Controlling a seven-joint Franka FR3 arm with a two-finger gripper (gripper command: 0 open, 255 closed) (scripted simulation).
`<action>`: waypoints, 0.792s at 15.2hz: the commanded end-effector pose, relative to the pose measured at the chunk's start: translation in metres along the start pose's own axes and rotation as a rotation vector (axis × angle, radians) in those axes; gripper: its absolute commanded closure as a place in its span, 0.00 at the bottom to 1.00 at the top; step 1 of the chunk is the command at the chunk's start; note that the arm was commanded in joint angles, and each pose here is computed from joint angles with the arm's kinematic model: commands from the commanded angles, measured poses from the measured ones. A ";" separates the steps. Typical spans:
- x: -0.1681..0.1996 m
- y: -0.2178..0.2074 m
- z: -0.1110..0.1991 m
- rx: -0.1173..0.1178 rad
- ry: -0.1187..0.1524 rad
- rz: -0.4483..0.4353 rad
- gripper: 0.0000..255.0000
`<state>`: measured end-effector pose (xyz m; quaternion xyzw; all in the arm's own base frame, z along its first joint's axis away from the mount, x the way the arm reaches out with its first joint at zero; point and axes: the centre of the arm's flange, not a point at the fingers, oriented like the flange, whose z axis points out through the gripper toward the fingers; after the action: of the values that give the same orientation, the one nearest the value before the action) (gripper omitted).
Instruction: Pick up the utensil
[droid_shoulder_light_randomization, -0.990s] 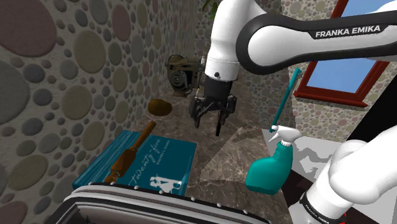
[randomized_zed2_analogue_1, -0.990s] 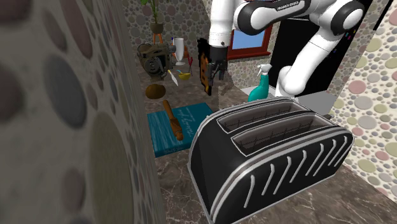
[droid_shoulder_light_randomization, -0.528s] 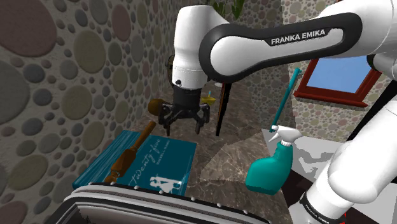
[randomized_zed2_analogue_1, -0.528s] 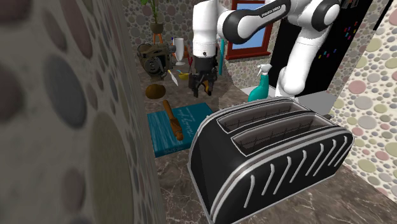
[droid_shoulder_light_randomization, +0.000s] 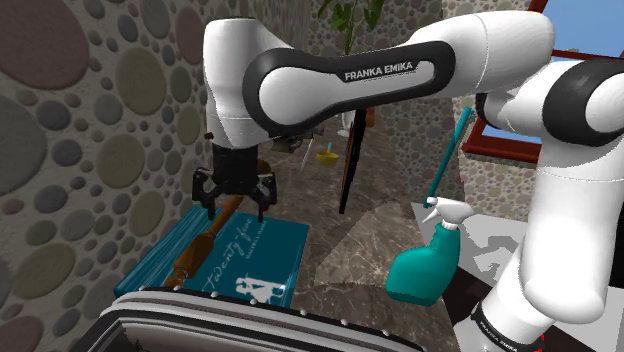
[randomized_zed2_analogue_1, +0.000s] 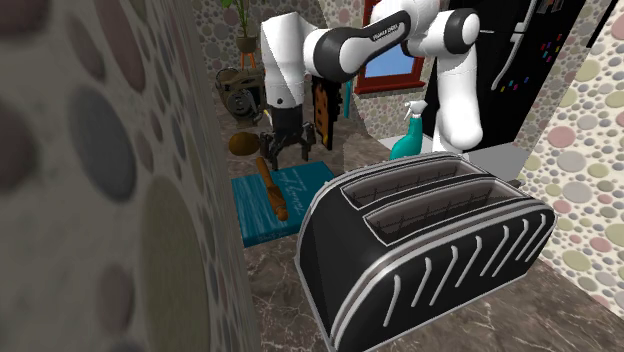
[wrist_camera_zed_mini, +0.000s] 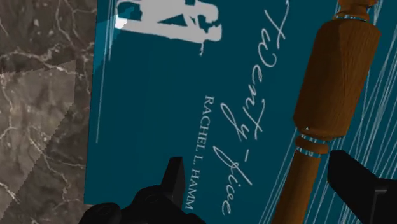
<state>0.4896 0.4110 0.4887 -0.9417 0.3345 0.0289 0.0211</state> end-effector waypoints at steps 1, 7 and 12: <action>0.003 -0.027 0.011 -0.003 -0.007 0.048 0.00; 0.010 -0.061 0.037 -0.005 -0.018 0.106 0.00; 0.012 -0.061 0.061 -0.005 -0.018 0.106 0.00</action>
<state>0.5345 0.4536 0.4333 -0.9224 0.3836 0.0395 0.0199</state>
